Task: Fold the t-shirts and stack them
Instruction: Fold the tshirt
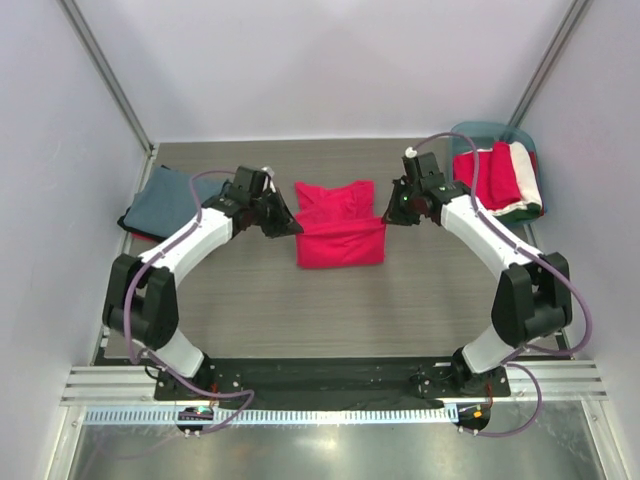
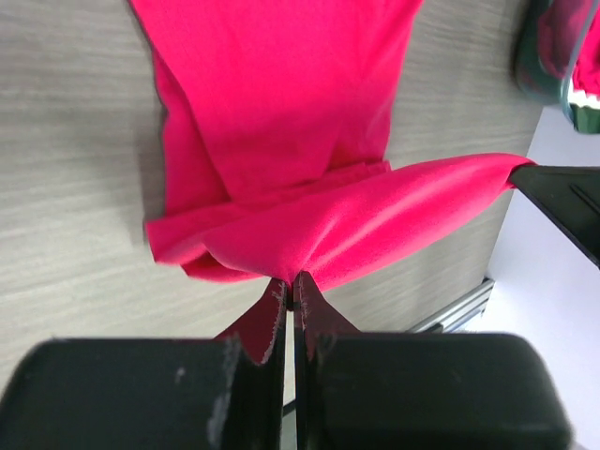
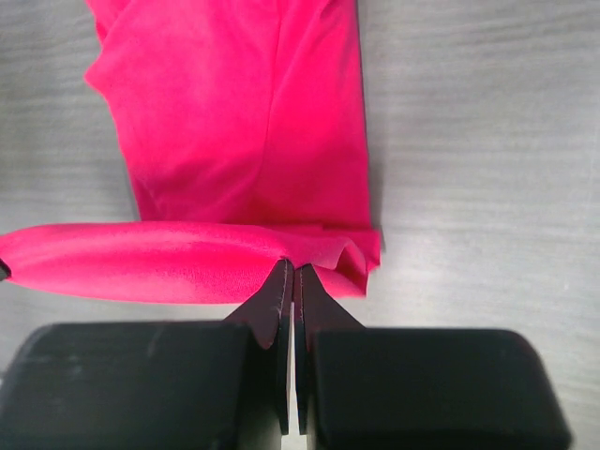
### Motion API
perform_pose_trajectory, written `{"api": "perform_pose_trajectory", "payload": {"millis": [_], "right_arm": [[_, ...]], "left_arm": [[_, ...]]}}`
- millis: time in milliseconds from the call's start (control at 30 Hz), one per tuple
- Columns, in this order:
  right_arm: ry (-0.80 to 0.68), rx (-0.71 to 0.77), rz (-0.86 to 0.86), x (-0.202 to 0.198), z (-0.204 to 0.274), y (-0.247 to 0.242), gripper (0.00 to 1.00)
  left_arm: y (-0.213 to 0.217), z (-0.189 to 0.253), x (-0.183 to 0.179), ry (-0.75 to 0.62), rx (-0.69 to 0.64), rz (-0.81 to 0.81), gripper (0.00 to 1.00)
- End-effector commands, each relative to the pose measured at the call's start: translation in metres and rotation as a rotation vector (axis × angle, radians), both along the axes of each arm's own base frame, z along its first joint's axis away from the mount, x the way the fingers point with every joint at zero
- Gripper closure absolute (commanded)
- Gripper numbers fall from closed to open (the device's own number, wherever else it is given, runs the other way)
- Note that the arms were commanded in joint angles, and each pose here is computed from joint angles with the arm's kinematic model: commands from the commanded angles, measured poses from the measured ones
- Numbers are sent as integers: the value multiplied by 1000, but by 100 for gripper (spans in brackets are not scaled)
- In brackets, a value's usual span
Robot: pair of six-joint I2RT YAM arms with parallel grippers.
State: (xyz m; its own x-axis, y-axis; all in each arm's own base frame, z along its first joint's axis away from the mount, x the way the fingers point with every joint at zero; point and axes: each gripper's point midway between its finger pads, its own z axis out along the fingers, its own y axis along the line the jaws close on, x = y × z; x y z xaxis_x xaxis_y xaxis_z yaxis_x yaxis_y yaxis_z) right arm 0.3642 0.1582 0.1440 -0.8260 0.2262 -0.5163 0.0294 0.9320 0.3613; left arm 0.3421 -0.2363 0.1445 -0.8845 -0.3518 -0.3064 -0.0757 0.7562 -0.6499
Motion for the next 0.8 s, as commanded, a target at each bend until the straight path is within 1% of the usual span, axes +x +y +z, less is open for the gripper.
{"api": "perform_pose_trajectory", "payload": {"millis": [0,33,67,133,167,300,467,533,667,700,733,767], "right_arm": [[-89,-26,-29,35,17,-7,99],[-100,-21,-32,41,21,-5,99],[-97,-26,-35,47,15,-4,99],[-111,-24,-36,56,16,-3,99],[-112,-23,-35,61,14,-2,99],[-105,-27,-19,78,4,2,99],[-143,-8,-15,100,11,6,99],[-158,2,-14,108,17,9,99],[-152,1,-19,126,7,11,99],[-146,-2,-25,130,2,10,99],[-162,4,-24,137,7,11,99],[-149,2,-25,144,-4,10,99]], "left_arm": [[0,11,25,-38,-36,1,100],[-3,14,30,-51,-54,0,100],[-4,15,37,-59,-58,10,100],[-7,8,45,-46,-52,16,100],[-9,13,52,-59,-56,15,100],[-8,8,69,-50,-60,28,100],[-6,10,96,-58,-83,51,100],[-2,4,105,-50,-79,68,100],[1,1,125,-53,-85,87,100],[3,-11,131,-37,-77,92,100],[4,-13,136,-39,-74,94,100],[6,-12,146,-51,-75,106,100]]}}
